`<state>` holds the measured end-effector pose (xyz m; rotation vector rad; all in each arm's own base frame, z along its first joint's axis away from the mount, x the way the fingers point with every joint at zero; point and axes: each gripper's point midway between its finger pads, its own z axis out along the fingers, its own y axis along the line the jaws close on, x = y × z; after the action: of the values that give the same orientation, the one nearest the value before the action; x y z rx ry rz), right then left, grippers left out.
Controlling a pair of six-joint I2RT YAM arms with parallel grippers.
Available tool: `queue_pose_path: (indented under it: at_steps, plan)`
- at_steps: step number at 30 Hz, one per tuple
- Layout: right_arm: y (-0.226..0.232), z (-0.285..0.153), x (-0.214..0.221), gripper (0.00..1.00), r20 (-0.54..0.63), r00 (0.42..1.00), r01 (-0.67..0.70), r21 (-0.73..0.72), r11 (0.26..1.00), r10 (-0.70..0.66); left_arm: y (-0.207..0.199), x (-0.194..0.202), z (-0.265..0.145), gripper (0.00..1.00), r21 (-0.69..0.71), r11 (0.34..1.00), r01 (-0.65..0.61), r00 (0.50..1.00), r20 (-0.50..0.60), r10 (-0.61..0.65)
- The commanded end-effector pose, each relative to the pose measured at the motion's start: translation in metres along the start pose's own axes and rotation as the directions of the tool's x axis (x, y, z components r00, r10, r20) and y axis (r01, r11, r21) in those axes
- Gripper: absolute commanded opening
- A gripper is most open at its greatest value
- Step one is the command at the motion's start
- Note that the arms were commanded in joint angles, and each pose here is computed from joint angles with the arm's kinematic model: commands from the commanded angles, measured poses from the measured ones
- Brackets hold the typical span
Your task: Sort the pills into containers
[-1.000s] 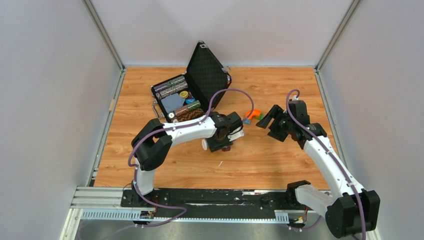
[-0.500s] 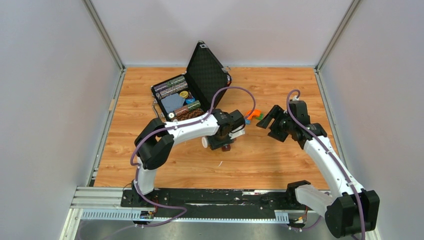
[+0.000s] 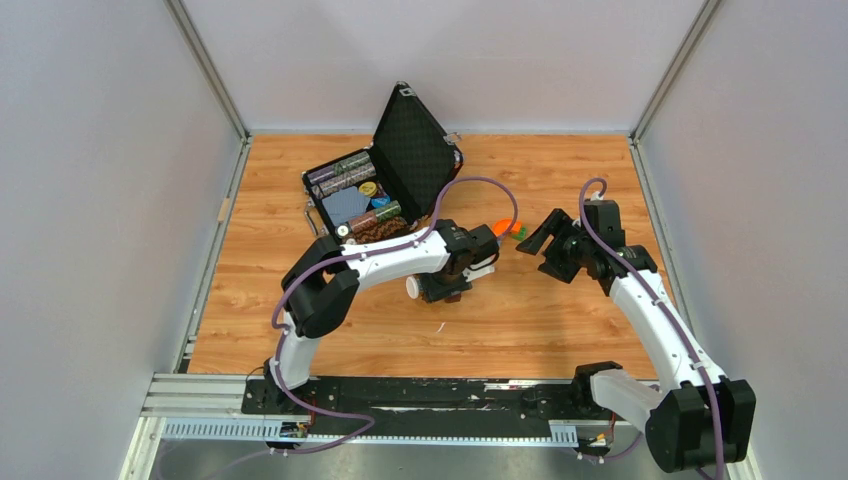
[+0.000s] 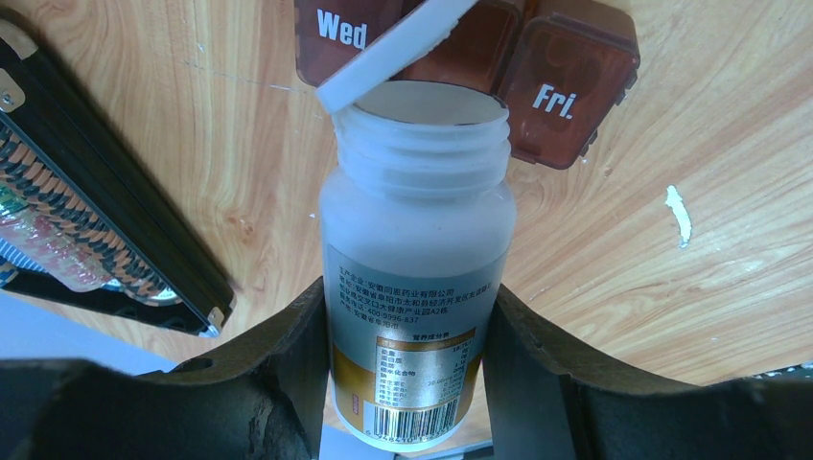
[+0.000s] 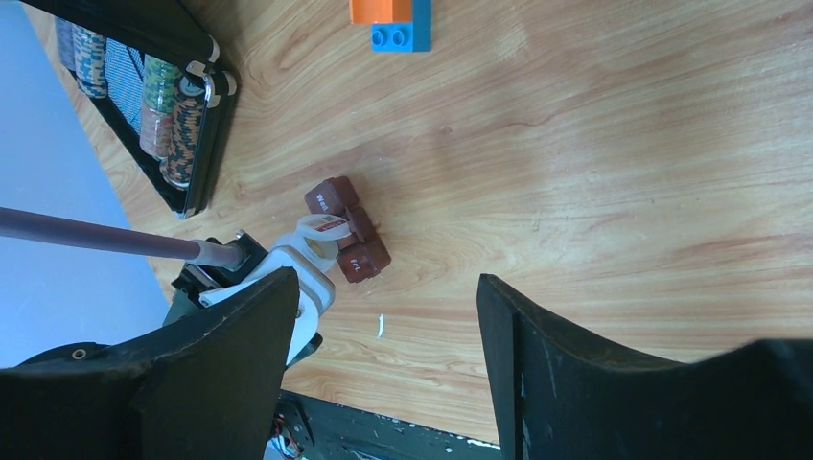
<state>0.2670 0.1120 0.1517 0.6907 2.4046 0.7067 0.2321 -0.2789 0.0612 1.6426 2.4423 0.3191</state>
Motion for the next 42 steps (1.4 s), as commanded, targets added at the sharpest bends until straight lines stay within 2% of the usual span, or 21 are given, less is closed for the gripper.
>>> queue_pose_path:
  at_steps: [1, 31, 42]
  plan:
    - [0.007, -0.001, -0.006, 0.70, 0.012, 1.000, 0.004, -0.041, 0.999, -0.003, 0.004, -0.003, -0.008, 0.00, -0.037, 0.999, 0.005, 1.000, -0.016, -0.006]
    - [0.000, -0.002, -0.003, 0.70, 0.010, 1.000, -0.013, -0.047, 0.999, 0.014, 0.010, -0.005, -0.022, 0.00, -0.093, 0.996, 0.016, 0.996, -0.081, -0.023]
    - [-0.001, -0.002, -0.004, 0.70, 0.013, 1.000, -0.014, -0.046, 0.999, 0.014, 0.005, -0.003, -0.016, 0.00, -0.096, 0.995, -0.006, 0.992, -0.130, -0.007]
